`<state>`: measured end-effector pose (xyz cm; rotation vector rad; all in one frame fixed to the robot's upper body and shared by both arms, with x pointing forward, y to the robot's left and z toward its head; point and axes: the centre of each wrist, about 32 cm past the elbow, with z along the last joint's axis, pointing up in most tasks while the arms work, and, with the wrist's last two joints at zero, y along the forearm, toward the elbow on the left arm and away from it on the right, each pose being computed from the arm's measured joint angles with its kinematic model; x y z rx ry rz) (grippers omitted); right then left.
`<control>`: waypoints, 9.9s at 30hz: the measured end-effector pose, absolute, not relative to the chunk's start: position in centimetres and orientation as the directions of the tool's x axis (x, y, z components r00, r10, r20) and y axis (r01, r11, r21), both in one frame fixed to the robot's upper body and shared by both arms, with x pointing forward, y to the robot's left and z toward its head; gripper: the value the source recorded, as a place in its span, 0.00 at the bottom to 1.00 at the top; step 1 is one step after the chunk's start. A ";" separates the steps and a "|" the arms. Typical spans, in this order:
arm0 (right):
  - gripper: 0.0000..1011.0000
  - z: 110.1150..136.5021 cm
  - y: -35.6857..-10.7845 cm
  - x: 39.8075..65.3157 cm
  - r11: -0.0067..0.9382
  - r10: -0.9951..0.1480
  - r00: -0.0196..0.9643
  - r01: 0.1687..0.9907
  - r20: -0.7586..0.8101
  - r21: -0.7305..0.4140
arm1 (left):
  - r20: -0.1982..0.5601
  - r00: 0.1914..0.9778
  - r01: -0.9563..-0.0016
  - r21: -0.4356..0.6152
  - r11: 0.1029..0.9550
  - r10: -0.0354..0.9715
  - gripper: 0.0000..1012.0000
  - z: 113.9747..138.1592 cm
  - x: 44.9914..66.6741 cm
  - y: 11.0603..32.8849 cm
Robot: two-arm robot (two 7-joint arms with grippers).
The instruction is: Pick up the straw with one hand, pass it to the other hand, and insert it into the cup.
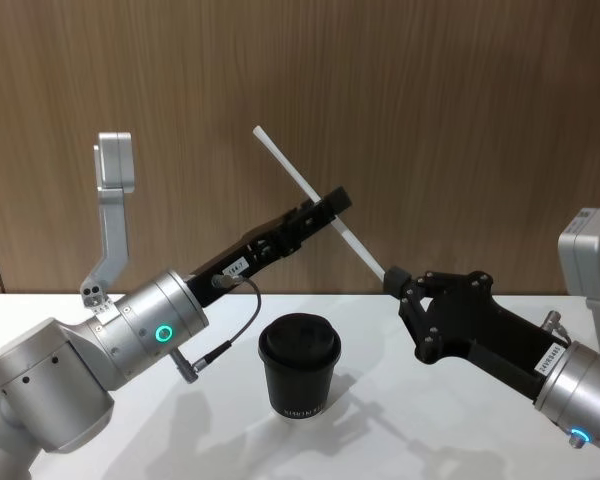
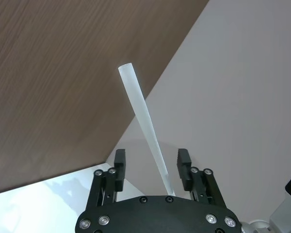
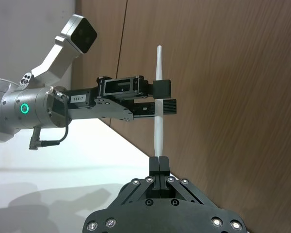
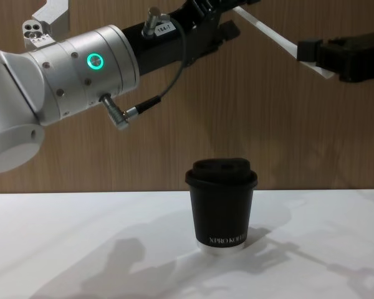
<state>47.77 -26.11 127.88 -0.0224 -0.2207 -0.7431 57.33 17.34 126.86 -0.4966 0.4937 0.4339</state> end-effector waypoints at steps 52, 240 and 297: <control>0.18 127.9 -26.1 47.8 0.737 -0.668 0.714 0.673 0.207 0.058 | -0.542 0.795 -0.505 -0.341 0.793 0.274 0.00 126.9 57.4 17.3; 0.99 127.9 -26.1 47.8 0.737 -0.668 0.714 0.673 0.207 0.058 | 0.018 0.720 -0.690 -0.084 0.719 0.694 0.00 129.0 54.9 19.8; 0.99 127.9 -26.1 47.8 0.737 -0.669 0.714 0.674 0.205 0.057 | -0.023 0.744 -0.668 -0.048 0.743 0.668 0.92 128.5 55.9 19.9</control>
